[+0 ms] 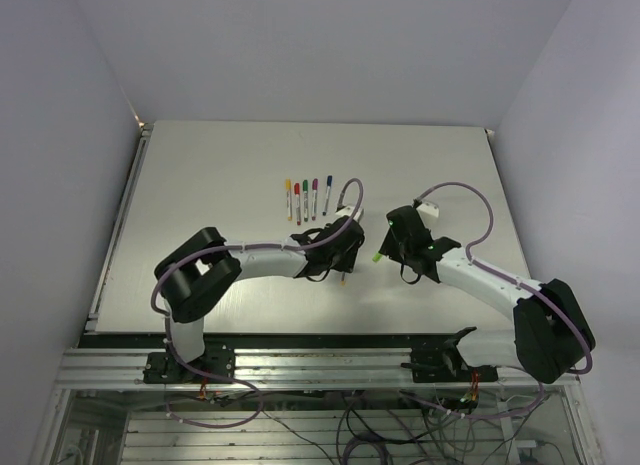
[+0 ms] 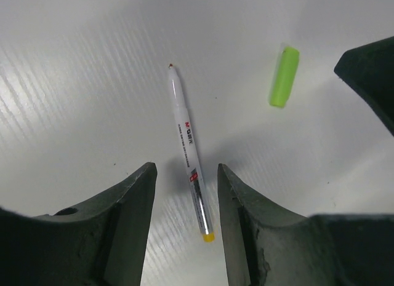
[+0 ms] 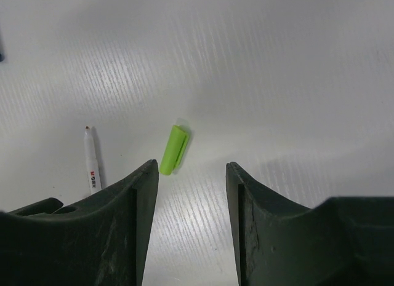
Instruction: Insert the pens into the pen caps
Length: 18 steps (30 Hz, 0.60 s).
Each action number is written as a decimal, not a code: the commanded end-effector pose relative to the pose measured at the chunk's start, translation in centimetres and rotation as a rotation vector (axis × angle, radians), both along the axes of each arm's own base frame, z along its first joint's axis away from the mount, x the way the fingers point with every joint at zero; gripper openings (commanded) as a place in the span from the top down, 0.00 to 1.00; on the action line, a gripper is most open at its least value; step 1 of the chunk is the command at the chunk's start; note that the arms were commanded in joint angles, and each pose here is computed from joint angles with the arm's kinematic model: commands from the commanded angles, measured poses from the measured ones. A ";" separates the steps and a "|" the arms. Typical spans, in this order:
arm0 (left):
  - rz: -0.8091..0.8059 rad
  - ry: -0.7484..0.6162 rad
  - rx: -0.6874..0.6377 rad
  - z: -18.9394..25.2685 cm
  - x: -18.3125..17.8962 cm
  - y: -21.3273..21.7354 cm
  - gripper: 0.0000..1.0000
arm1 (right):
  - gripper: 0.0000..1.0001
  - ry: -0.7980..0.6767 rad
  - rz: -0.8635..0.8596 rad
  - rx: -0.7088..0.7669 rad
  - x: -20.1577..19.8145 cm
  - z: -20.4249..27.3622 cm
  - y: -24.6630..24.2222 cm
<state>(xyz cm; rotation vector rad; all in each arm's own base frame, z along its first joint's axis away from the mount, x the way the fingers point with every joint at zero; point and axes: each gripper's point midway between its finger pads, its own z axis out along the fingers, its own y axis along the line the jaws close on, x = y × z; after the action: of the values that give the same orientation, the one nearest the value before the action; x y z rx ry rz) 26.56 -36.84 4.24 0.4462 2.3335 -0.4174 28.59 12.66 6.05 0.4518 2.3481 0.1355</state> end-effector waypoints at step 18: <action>-0.059 0.091 0.232 -3.0 0.4 -0.4 0.51 | 0.54 -0.017 -0.009 0.012 -0.4 -0.5 -0.4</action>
<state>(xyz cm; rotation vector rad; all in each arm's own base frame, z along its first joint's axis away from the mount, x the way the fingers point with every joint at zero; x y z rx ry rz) 27.45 -37.74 1.86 0.5631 2.4341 -0.2570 28.00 12.32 5.10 0.4504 2.3570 0.1282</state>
